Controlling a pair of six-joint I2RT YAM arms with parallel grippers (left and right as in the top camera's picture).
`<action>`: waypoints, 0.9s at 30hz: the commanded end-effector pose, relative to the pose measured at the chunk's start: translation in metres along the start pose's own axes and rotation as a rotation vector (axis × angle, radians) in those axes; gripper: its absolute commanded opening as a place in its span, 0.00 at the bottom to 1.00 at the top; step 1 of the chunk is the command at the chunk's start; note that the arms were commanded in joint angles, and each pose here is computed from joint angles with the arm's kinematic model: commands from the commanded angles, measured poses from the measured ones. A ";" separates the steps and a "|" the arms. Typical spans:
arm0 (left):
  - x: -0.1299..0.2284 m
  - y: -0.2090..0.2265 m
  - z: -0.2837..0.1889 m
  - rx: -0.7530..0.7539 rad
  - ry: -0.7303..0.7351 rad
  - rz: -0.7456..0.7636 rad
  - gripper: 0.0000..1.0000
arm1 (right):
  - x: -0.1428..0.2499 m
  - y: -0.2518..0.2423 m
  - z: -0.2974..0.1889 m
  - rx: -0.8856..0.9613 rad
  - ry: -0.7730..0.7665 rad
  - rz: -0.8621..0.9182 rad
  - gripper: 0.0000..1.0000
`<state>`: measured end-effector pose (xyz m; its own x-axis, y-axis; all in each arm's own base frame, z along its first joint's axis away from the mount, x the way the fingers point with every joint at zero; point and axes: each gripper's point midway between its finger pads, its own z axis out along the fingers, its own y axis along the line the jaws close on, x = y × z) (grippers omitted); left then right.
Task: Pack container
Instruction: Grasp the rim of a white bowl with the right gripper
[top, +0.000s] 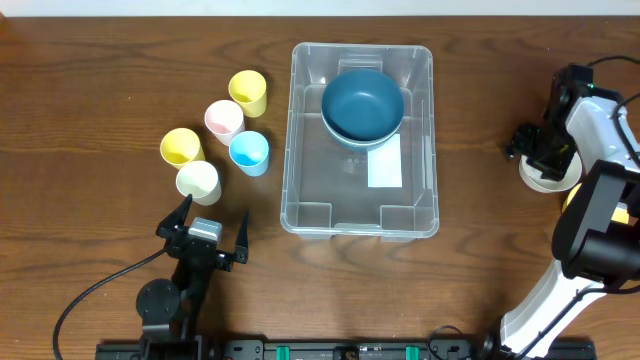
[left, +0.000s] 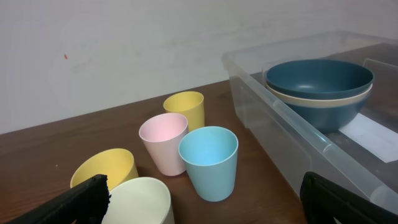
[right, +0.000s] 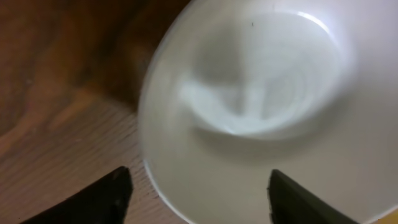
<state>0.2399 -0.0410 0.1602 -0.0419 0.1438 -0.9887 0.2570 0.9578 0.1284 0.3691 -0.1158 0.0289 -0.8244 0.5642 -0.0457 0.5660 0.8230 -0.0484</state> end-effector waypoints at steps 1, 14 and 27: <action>0.016 -0.002 0.001 0.009 0.045 0.000 0.98 | -0.001 -0.003 0.002 0.009 -0.005 0.001 0.60; 0.016 -0.002 0.001 0.009 0.045 0.000 0.98 | -0.001 -0.003 0.005 0.009 -0.007 0.002 0.26; 0.016 -0.002 0.001 0.009 0.046 0.000 0.98 | -0.010 -0.001 0.004 0.001 -0.043 0.002 0.01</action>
<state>0.2399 -0.0410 0.1602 -0.0419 0.1438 -0.9887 0.2570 0.9578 0.1284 0.3781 -0.1204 0.0282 -0.8223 0.5619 -0.0900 0.5670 0.8225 -0.0455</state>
